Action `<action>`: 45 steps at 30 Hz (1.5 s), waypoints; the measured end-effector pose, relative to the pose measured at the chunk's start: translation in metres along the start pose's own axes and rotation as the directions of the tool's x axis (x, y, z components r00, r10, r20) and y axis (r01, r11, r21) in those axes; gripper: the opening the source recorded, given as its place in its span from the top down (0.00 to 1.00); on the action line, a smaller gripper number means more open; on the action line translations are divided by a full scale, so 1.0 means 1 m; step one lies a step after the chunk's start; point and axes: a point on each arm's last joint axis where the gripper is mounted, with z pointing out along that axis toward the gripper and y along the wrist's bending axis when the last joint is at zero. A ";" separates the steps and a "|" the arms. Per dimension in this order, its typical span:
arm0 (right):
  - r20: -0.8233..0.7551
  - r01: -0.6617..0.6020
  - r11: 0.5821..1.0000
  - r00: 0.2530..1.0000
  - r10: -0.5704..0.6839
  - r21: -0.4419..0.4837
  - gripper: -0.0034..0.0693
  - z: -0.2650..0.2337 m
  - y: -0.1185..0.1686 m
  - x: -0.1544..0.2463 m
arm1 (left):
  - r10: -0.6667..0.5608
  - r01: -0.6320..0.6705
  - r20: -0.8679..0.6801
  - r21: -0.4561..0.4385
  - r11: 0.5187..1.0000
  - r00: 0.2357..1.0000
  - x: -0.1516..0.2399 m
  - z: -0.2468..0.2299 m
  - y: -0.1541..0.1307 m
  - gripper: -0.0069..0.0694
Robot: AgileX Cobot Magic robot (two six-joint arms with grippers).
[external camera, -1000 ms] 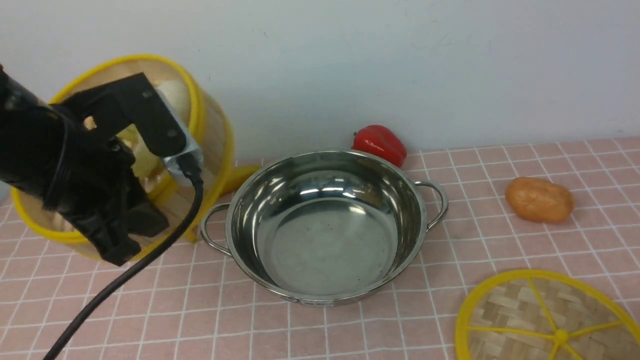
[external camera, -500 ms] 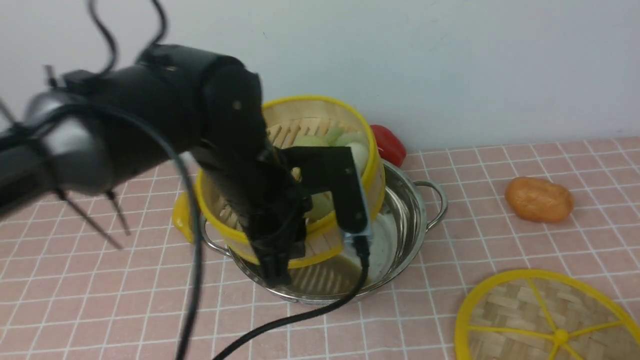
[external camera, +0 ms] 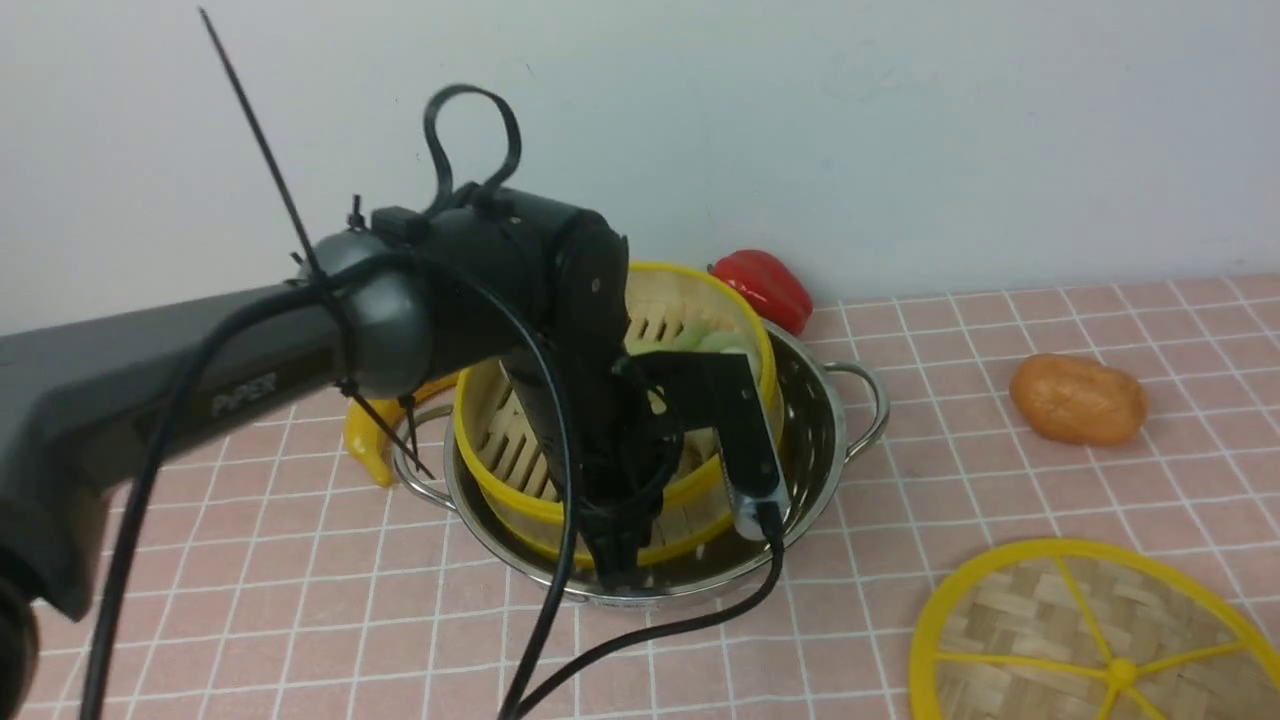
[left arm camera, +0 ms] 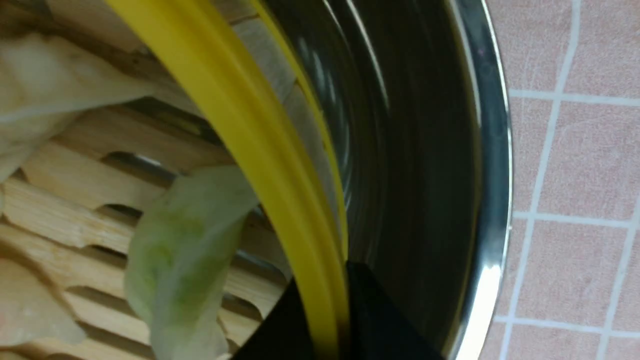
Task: Place the steamer in the pot on the pink tablecloth, and put the lid on the steamer.
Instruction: 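Place the bamboo steamer basket with dumplings into the steel pot with the left gripper, then move the gripper down to the bamboo steamer lid and grasp its center knob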
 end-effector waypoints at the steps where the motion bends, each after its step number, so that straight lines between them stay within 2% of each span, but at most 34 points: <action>1: 0.000 0.000 1.000 1.000 0.000 0.000 0.62 0.000 0.000 0.000 | -0.001 0.001 -0.003 0.005 1.000 1.000 0.000 0.003 0.000 0.87; 6: 0.000 0.000 1.000 1.000 0.000 0.000 0.62 0.000 0.000 0.000 | -0.005 0.005 0.006 0.005 1.000 1.000 -0.002 0.006 0.001 0.87; 10: 0.000 0.000 1.000 1.000 0.000 0.000 0.62 0.000 0.000 0.000 | -0.020 0.020 0.032 0.011 1.000 0.999 -0.004 0.006 0.000 0.81; 13: 0.000 0.000 1.000 1.000 0.000 0.000 0.62 0.000 0.000 0.000 | -0.035 0.034 0.050 0.020 0.999 0.998 -0.006 0.006 -0.001 0.70; 18: 0.000 0.000 1.000 1.000 0.000 0.000 0.62 0.000 0.000 0.000 | -0.058 0.058 0.072 -0.004 0.998 0.996 -0.008 0.005 0.002 0.39; 22: 0.000 0.000 1.000 1.000 0.000 0.000 0.62 0.000 0.000 0.000 | -0.111 0.113 0.076 -0.028 0.993 0.991 -0.008 0.000 0.004 0.27; 25: 0.000 0.000 1.000 1.000 0.000 0.000 0.62 0.000 0.000 0.000 | -0.143 0.147 0.066 -0.057 0.988 0.988 -0.005 -0.010 0.005 0.26; 28: 0.000 0.000 1.000 1.000 0.000 0.000 0.62 0.000 0.000 0.000 | -0.199 0.203 0.045 -0.124 0.971 0.979 0.000 -0.036 0.008 0.31; 30: 0.000 0.000 1.000 1.000 0.000 0.000 0.62 0.000 0.000 0.000 | -0.265 0.268 0.044 -0.220 0.938 0.963 0.008 -0.072 0.010 0.47; 32: 0.000 0.000 1.000 1.000 0.000 0.000 0.62 0.000 0.000 0.000 | -0.367 0.376 0.088 -0.294 0.879 0.926 0.021 -0.107 0.009 0.72; 34: 0.000 0.000 1.000 1.000 0.000 0.000 0.62 0.000 0.000 0.000 | -0.438 0.456 0.133 -0.325 0.828 0.889 0.036 -0.134 0.006 0.85; 35: 0.000 0.000 1.000 1.000 0.000 0.000 0.62 0.000 0.000 0.000 | -0.458 0.480 0.145 -0.328 0.814 0.877 0.040 -0.140 0.005 0.88; 37: 0.000 0.000 1.000 1.000 0.000 0.000 0.62 0.000 0.000 0.000 | -0.532 0.569 0.204 -0.341 0.749 0.822 0.064 -0.173 -0.003 0.93; 40: 0.000 0.000 1.000 1.000 0.000 0.000 0.62 0.000 0.000 0.000 | -0.608 0.693 0.338 -0.287 0.661 0.719 0.091 -0.212 -0.017 0.93; 45: 0.000 0.000 1.000 1.000 0.000 0.000 0.62 0.000 0.000 0.000 | -0.629 0.764 0.457 -0.217 0.607 0.629 0.105 -0.241 -0.033 0.91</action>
